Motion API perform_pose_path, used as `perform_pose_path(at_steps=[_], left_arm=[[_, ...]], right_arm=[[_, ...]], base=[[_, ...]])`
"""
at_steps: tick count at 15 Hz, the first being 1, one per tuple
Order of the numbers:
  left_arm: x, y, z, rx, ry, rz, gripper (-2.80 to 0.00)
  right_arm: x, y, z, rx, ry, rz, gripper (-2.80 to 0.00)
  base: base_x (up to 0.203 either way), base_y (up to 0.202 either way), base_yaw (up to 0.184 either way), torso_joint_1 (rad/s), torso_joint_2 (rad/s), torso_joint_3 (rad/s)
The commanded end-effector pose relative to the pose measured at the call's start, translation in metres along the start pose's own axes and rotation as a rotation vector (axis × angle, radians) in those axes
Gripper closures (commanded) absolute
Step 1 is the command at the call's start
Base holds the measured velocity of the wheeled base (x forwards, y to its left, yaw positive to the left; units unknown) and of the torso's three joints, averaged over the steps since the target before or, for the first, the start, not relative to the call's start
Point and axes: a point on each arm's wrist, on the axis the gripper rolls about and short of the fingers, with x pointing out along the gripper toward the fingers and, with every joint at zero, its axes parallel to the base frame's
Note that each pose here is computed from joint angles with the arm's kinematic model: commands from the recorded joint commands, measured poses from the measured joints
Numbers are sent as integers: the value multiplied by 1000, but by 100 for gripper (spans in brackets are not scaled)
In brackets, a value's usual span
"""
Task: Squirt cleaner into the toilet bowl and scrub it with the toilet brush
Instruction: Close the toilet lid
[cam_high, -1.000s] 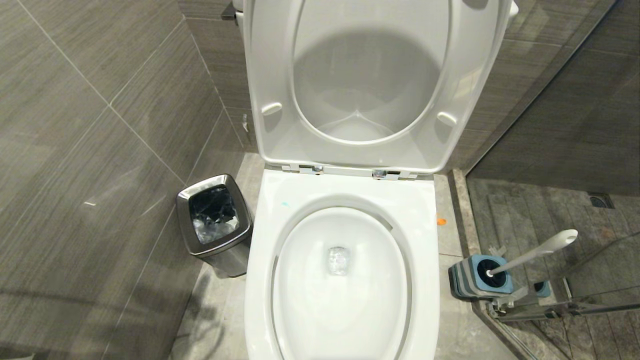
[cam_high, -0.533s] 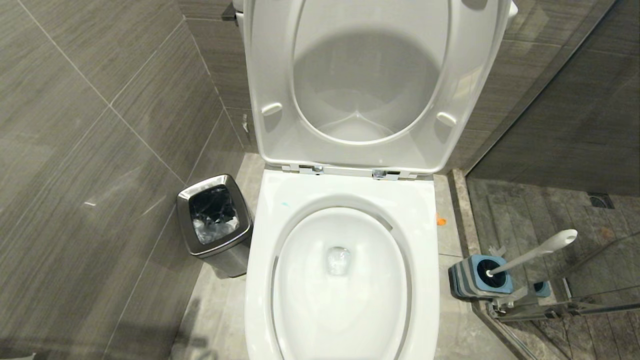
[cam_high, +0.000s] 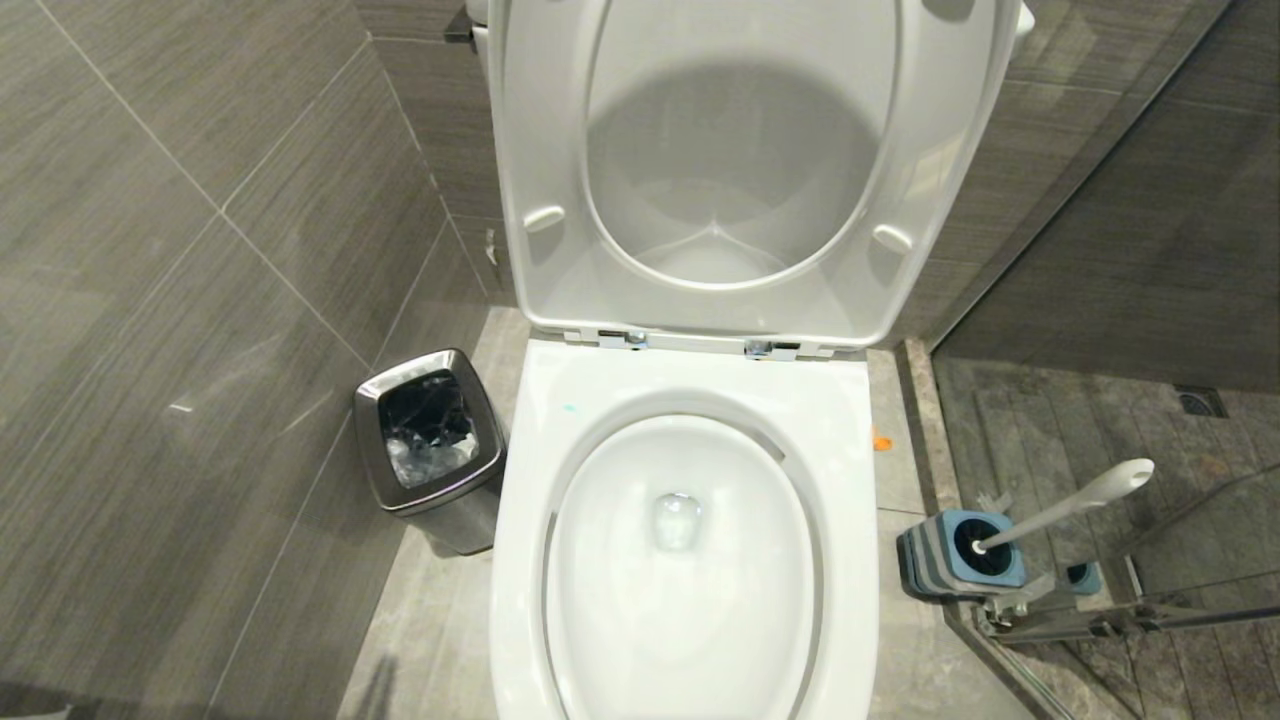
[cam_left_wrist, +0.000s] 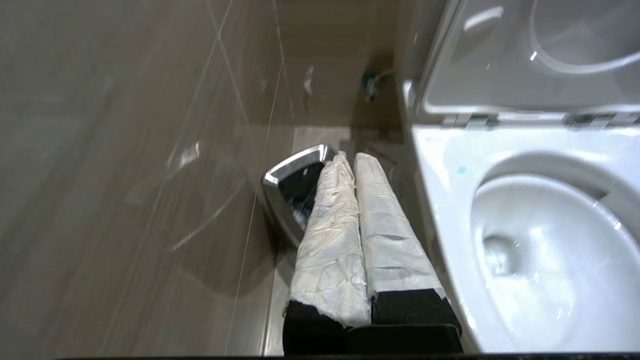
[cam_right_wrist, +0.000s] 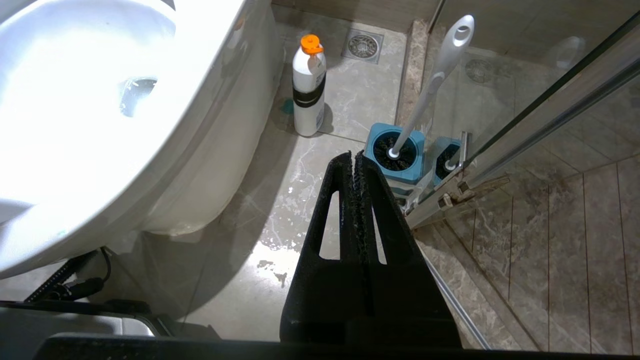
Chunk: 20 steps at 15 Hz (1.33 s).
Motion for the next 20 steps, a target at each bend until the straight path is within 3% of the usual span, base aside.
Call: perform_pose_path(at_steps=[1,4,9,14,20], left_arm=[[-14,-2,-43,9,28,25,0],[-35,-4,-90,21,26,58,0],[-56,-7,-109,41,35,96,0],[-67,-8,-129,56,151,93,0],[-74,-10,-144,80,238,51,0]], right_arm=[[0,0,0,-1,2,1,0],[0,0,0,-1,2,1,0],[0,0,0,-1,0,1,0],[0,0,0,-1,2,1,0],[0,0,0,1,0,1,0]], base=[[0,0,0,0,0,0],[0,0,0,0,0,0],[0,0,0,0,0,0],[0,0,0,0,0,0],[0,0,0,0,0,0]])
